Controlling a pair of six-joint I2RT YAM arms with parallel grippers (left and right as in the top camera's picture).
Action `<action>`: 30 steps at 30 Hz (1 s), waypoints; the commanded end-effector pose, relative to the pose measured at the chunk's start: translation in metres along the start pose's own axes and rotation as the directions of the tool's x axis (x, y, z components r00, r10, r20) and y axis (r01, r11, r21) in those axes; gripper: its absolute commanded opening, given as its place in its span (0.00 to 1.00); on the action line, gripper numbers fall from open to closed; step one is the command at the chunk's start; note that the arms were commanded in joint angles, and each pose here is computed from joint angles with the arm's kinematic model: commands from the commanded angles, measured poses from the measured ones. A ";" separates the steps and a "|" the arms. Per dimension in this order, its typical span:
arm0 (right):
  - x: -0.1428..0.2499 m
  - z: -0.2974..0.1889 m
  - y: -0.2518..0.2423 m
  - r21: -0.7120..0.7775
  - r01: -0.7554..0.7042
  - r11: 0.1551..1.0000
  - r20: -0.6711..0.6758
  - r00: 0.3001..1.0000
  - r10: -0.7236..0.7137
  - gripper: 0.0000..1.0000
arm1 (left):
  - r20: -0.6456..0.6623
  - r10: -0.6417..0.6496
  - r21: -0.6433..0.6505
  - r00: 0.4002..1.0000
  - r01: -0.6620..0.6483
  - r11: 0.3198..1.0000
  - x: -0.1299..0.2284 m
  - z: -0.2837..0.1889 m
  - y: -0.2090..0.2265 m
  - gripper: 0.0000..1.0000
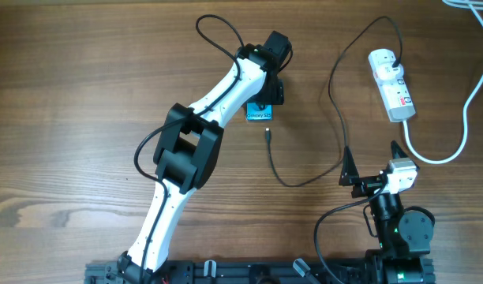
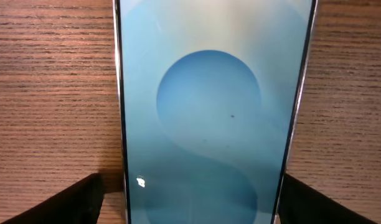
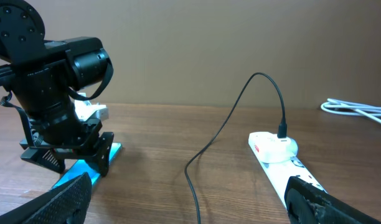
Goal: Plug charger to phone and switch on socket
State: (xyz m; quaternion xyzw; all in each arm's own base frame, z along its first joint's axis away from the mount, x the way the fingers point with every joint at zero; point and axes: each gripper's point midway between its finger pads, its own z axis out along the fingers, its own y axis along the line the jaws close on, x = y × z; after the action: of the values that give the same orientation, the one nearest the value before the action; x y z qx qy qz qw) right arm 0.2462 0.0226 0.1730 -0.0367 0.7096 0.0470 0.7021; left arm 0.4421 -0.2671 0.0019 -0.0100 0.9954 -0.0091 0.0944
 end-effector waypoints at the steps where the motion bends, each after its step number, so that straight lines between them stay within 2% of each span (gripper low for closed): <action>1: -0.001 0.000 0.000 0.004 -0.012 1.000 0.006 1.000 0.012 1.00 | -0.039 -0.016 -0.018 0.999 0.016 1.000 0.007 0.019 0.006 0.83; 11: -0.001 0.000 0.000 0.004 -0.012 1.000 0.006 1.000 0.012 1.00 | -0.043 -0.019 -0.020 0.999 0.019 1.000 0.008 0.018 0.006 0.78; 15: -0.001 0.000 0.000 0.004 -0.012 1.000 0.006 1.000 0.012 1.00 | -0.045 -0.019 -0.021 0.999 0.018 1.000 0.008 0.018 0.007 0.72; 22: -0.001 0.000 0.000 0.004 -0.012 1.000 0.006 1.000 0.012 1.00 | -0.051 -0.019 -0.026 0.999 0.017 1.000 0.010 0.017 0.008 0.71; 30: -0.001 0.000 0.000 0.004 -0.012 1.000 0.006 1.000 0.012 1.00 | 0.011 -0.025 0.028 1.000 0.025 0.999 -0.004 -0.031 0.002 0.70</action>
State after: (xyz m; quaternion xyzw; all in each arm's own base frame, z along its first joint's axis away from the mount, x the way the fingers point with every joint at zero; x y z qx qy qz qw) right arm 0.2462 0.0226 0.1730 -0.0367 0.7096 0.0470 0.7021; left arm 0.4372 -0.2631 0.0027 -0.0112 0.9965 -0.0046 0.0832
